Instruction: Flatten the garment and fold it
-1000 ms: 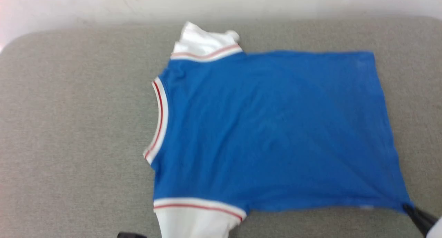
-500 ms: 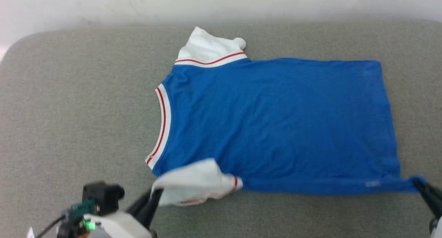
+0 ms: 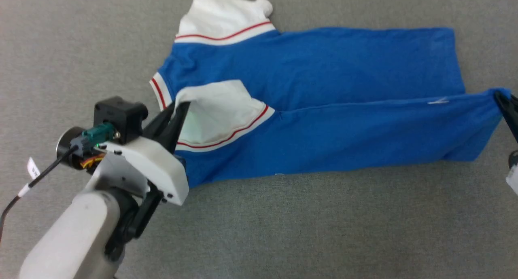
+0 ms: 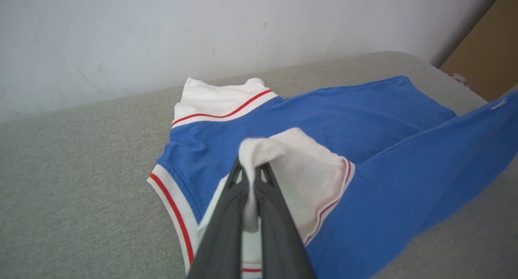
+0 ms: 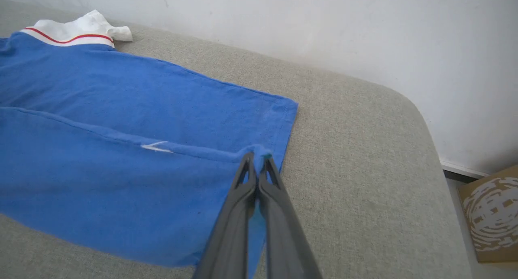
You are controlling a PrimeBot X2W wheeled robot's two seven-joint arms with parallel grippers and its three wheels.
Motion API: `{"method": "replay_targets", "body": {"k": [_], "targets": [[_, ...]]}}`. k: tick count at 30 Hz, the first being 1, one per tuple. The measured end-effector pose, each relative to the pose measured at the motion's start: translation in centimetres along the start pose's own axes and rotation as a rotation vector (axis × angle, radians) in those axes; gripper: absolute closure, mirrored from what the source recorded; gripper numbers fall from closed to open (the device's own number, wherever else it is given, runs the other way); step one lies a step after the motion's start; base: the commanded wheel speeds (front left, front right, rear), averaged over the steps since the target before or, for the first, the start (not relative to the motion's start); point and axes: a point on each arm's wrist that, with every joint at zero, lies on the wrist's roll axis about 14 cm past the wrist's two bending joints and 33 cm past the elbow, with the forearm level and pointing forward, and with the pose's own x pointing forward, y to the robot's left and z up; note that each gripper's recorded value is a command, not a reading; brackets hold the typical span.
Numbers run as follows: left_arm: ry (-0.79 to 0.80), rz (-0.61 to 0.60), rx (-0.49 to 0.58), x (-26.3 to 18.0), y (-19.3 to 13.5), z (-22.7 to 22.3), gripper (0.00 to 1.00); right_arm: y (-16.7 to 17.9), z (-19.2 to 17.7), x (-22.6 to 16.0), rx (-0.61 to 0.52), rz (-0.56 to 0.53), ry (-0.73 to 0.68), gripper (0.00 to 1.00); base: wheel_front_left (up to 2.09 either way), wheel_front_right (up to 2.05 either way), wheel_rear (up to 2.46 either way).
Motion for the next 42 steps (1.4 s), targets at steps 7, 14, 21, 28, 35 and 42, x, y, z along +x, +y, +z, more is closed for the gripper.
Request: {"method": "replay_targets", "body": {"k": [7, 14, 21, 28, 35, 42], "targets": [[0.078, 0.019, -0.009, 4.2, 1.1, -4.1, 1.0, -0.7, -6.1, 3.2, 0.012, 0.0, 0.195, 1.0, 0.0, 0.0, 0.0], [0.186, 0.047, -0.066, 5.4, 1.1, -10.2, 1.0, -0.5, -11.1, 4.3, 0.052, 0.014, 0.317, 1.0, 0.0, 0.0, 0.0], [0.132, 0.109, -0.109, 5.7, 1.9, -10.2, 0.0, -0.3, -10.4, 5.3, 0.046, 0.033, 0.277, 0.0, 0.0, 0.0, 0.0], [-0.058, 0.212, -0.152, 3.8, 3.6, -5.6, 0.0, 0.3, -6.1, 4.6, 0.077, 0.04, 0.103, 0.0, 0.0, 0.0, 0.0], [-0.282, 0.322, -0.185, -2.6, 3.3, -1.8, 0.0, -1.9, -2.3, 0.0, 0.152, -0.111, -0.129, 0.0, 0.0, 0.0, 0.0], [-0.379, 0.383, -0.217, -8.2, 1.3, -1.0, 0.0, -0.1, -2.7, -6.1, 0.181, -0.246, -0.247, 0.0, 0.0, 0.0, 0.0]]}}
